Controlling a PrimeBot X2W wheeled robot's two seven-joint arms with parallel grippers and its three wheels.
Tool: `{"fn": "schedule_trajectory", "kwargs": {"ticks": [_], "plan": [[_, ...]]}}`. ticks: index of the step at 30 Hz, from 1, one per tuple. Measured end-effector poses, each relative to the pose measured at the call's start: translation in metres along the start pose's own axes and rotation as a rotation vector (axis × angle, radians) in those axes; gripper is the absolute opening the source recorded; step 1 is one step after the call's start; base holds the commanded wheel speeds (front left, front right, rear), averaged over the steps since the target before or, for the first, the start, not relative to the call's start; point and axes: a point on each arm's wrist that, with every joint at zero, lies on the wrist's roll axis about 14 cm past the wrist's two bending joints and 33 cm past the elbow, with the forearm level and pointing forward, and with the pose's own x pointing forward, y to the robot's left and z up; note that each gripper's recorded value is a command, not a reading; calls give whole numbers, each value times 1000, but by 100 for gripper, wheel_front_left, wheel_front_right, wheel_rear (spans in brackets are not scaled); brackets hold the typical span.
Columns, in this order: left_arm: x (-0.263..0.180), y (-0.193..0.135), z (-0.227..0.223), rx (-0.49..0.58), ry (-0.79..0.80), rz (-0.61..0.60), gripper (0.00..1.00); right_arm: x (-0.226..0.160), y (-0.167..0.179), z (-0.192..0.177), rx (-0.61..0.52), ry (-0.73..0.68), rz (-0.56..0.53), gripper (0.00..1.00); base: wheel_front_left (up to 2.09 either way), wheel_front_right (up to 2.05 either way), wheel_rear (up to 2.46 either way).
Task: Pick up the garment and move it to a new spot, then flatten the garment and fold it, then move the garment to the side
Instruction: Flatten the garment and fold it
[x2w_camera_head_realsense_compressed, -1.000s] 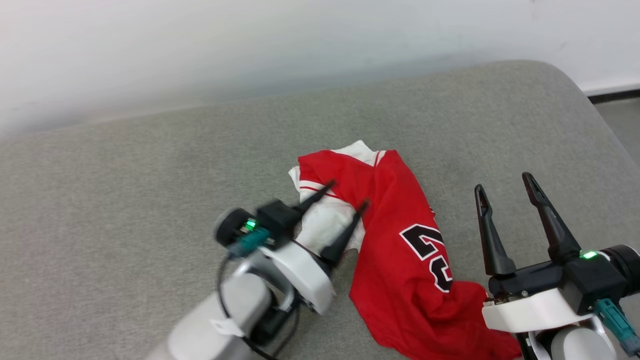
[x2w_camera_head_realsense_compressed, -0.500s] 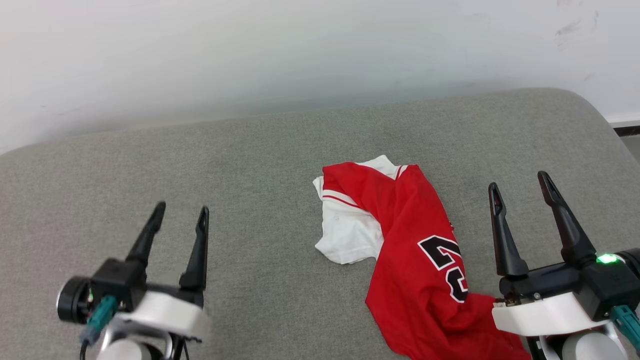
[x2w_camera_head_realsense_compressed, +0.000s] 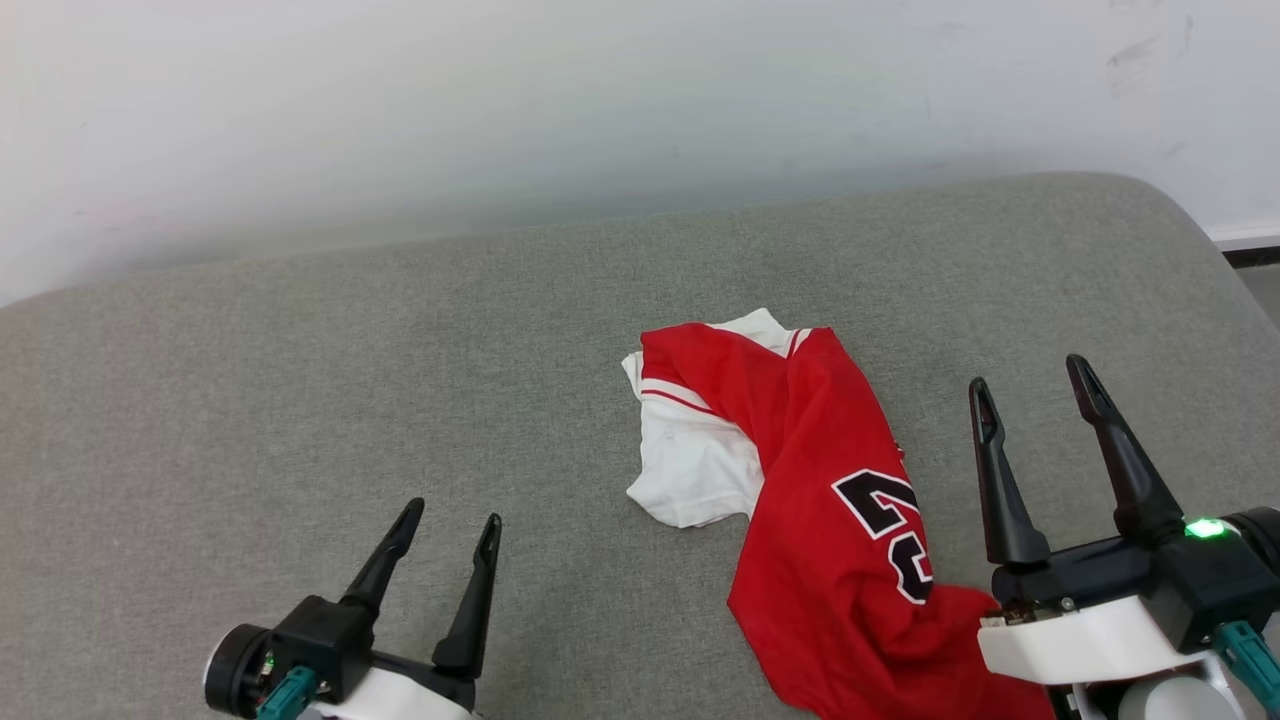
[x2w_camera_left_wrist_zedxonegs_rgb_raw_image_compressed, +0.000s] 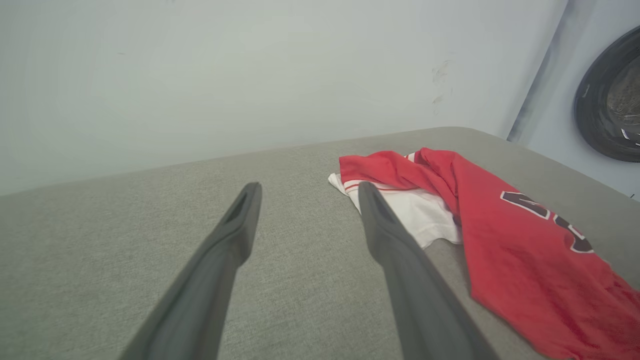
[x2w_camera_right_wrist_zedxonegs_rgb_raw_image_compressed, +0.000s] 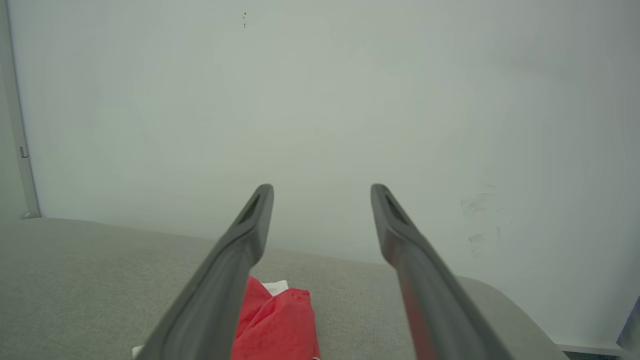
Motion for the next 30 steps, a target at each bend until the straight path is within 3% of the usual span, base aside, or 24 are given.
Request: {"fn": "schedule_trajectory", "kwargs": {"ticks": [5, 11, 17, 25, 30], "plan": [[9, -16, -8, -22, 35, -73, 100, -2, 3, -7, 5, 22, 7, 100, 0, 0, 0], [49, -40, 0, -42, 106, -188, 100, 1, 0, -22, 12, 61, 0, 100, 0, 0, 0], [66, -74, -47, -34, 459, -354, 100, 10, 4, -41, 19, 103, 14, 100, 0, 0, 0], [89, -92, -82, 30, 694, -467, 100, 13, -1, -57, 44, 141, -5, 100, 0, 0, 0], [99, -85, -111, 100, 802, -469, 100, 11, -8, -68, 48, 173, -29, 100, 0, 0, 0]]}}
